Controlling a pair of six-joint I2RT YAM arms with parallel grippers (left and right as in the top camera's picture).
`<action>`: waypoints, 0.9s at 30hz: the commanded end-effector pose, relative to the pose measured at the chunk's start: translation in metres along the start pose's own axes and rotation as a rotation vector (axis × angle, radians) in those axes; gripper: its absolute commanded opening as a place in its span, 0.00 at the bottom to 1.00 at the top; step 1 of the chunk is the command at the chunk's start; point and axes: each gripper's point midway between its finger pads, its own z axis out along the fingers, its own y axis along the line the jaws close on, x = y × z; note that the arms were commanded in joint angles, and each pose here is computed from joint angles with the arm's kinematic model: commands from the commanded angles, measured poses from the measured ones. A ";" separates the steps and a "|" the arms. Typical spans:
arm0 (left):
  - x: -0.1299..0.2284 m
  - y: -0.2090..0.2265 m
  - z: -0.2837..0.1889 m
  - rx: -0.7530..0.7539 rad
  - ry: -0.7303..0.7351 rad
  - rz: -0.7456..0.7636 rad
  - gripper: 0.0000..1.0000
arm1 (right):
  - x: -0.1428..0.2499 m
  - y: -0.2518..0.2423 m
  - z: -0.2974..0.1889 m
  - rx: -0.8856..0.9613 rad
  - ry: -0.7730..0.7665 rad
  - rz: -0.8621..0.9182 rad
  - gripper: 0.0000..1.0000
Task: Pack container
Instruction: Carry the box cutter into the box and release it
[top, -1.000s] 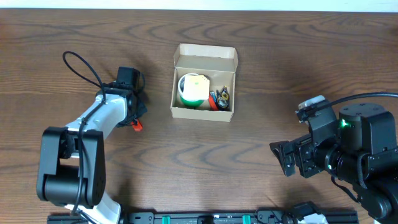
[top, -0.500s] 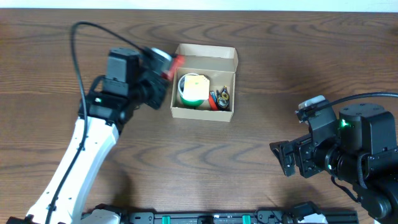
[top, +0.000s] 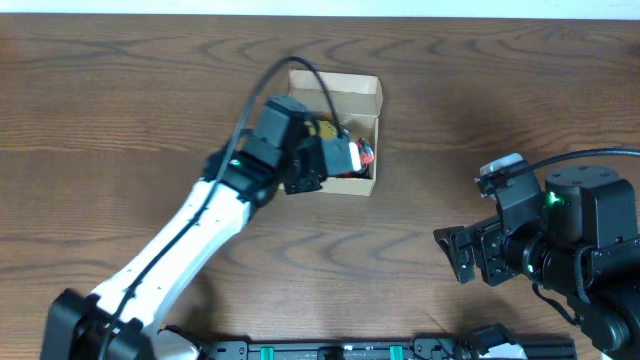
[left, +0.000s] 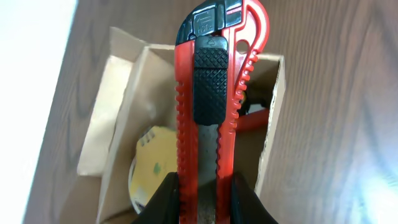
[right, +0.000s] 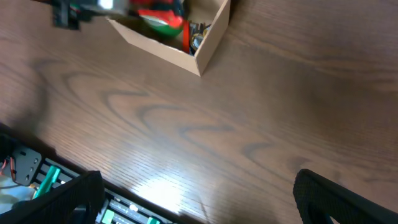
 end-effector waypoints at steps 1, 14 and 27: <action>0.017 0.002 0.016 -0.026 0.110 0.109 0.06 | 0.000 -0.002 0.000 0.009 0.000 -0.012 0.99; 0.020 0.001 0.029 -0.023 0.121 0.112 0.06 | 0.000 -0.002 0.000 0.009 0.000 -0.012 0.99; 0.021 0.001 0.030 -0.025 0.122 0.074 0.55 | 0.000 -0.002 0.000 0.009 0.000 -0.012 0.99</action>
